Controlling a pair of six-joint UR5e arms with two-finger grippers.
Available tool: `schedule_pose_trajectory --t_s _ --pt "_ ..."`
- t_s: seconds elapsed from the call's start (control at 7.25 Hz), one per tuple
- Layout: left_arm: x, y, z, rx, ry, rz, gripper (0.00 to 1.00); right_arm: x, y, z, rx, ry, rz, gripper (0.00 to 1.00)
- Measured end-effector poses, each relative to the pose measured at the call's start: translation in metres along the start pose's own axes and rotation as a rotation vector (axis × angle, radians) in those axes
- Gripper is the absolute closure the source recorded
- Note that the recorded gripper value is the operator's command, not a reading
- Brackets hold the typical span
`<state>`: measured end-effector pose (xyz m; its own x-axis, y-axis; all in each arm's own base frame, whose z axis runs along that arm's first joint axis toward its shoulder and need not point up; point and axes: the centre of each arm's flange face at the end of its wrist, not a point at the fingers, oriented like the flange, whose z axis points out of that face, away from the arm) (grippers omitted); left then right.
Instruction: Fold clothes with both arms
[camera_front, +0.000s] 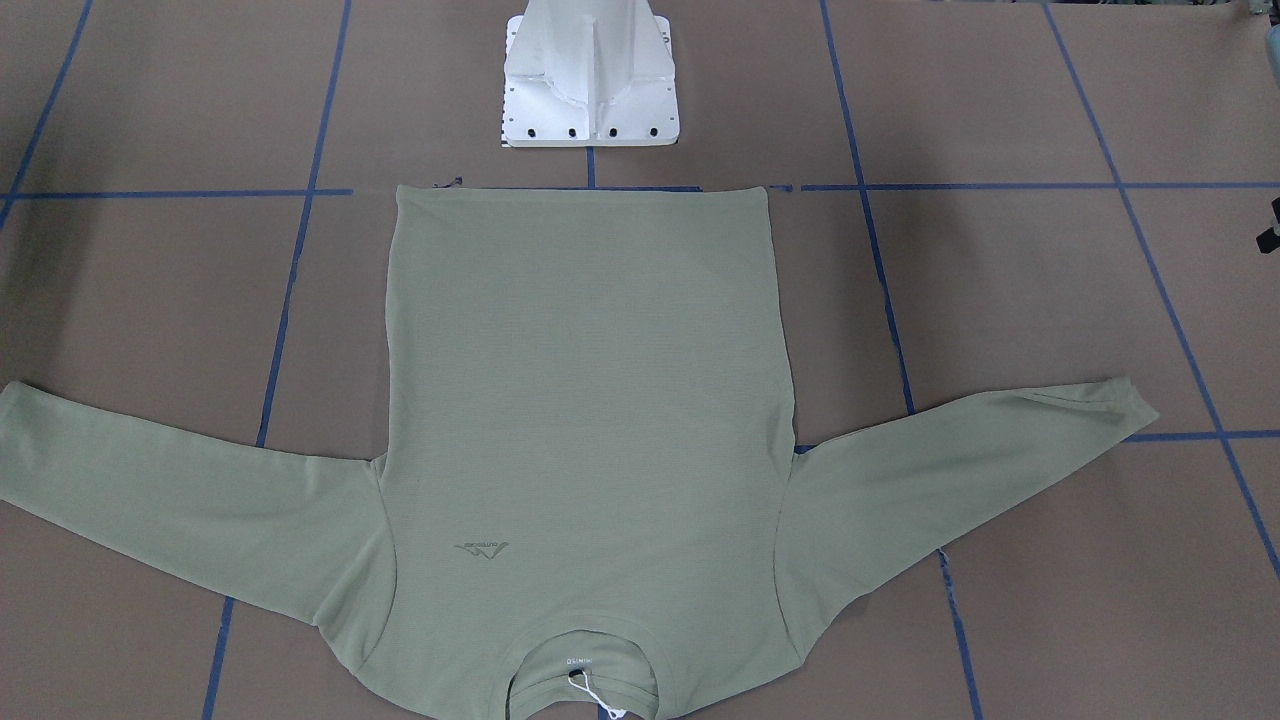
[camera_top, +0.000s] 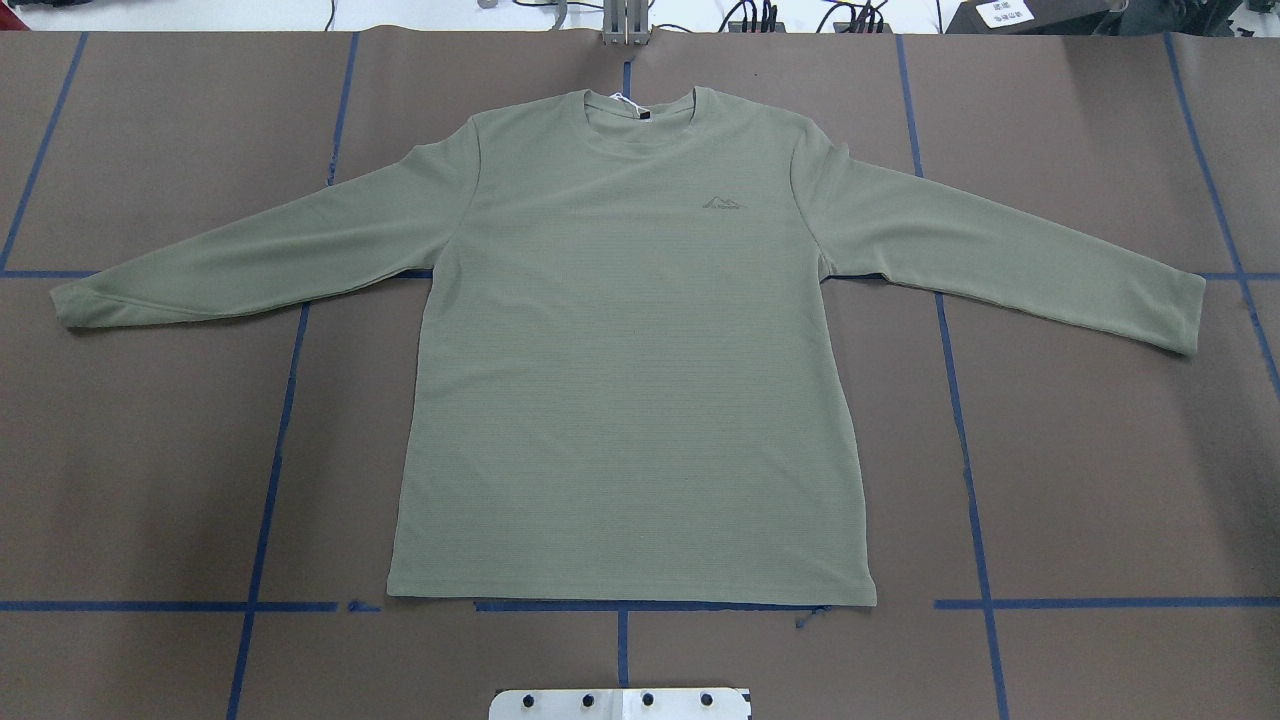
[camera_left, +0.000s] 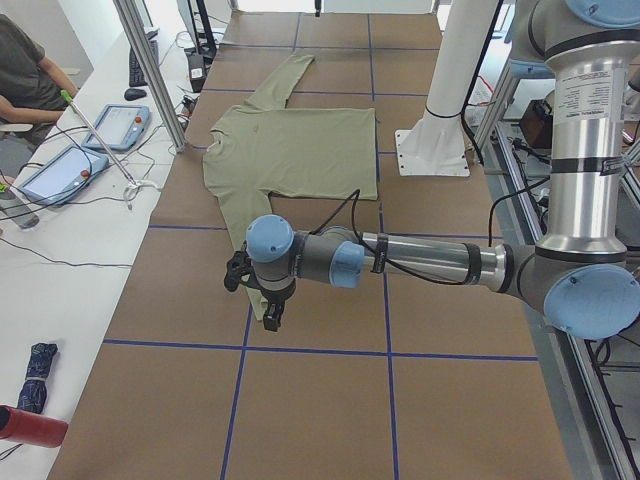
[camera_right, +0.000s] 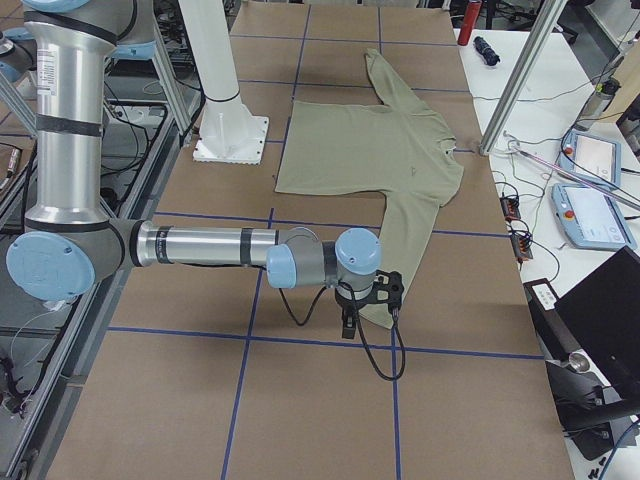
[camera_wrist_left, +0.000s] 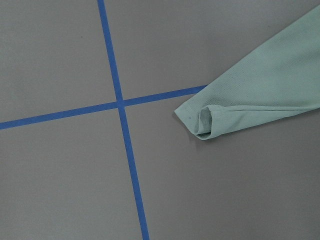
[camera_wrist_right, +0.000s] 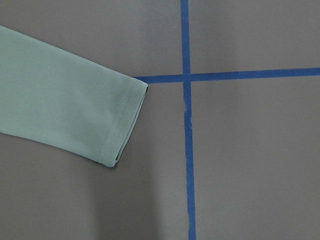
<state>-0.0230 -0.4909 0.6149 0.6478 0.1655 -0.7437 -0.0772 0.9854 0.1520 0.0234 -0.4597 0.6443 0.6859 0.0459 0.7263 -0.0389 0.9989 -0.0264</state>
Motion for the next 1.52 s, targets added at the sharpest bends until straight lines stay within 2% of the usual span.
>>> schedule_pose_trajectory --t_s 0.69,1.1,1.24,1.38,1.52 --pt "-0.01 -0.004 0.005 -0.01 -0.034 -0.025 0.0 -0.005 0.0 0.011 -0.04 0.006 -0.04 0.0" --pt "-0.006 -0.008 0.003 -0.007 -0.036 -0.017 0.0 -0.016 -0.003 0.02 -0.052 0.058 -0.124 0.0" --pt "-0.005 -0.009 0.003 -0.005 -0.032 -0.016 0.0 -0.017 -0.003 0.021 -0.053 0.06 -0.141 0.0" --pt "-0.004 -0.01 0.003 -0.002 -0.03 -0.014 0.0 -0.017 -0.001 0.023 -0.058 0.039 -0.143 0.0" --pt "-0.003 -0.01 0.001 0.016 -0.029 0.004 0.0 -0.021 0.0 0.026 -0.067 -0.005 -0.14 0.0"
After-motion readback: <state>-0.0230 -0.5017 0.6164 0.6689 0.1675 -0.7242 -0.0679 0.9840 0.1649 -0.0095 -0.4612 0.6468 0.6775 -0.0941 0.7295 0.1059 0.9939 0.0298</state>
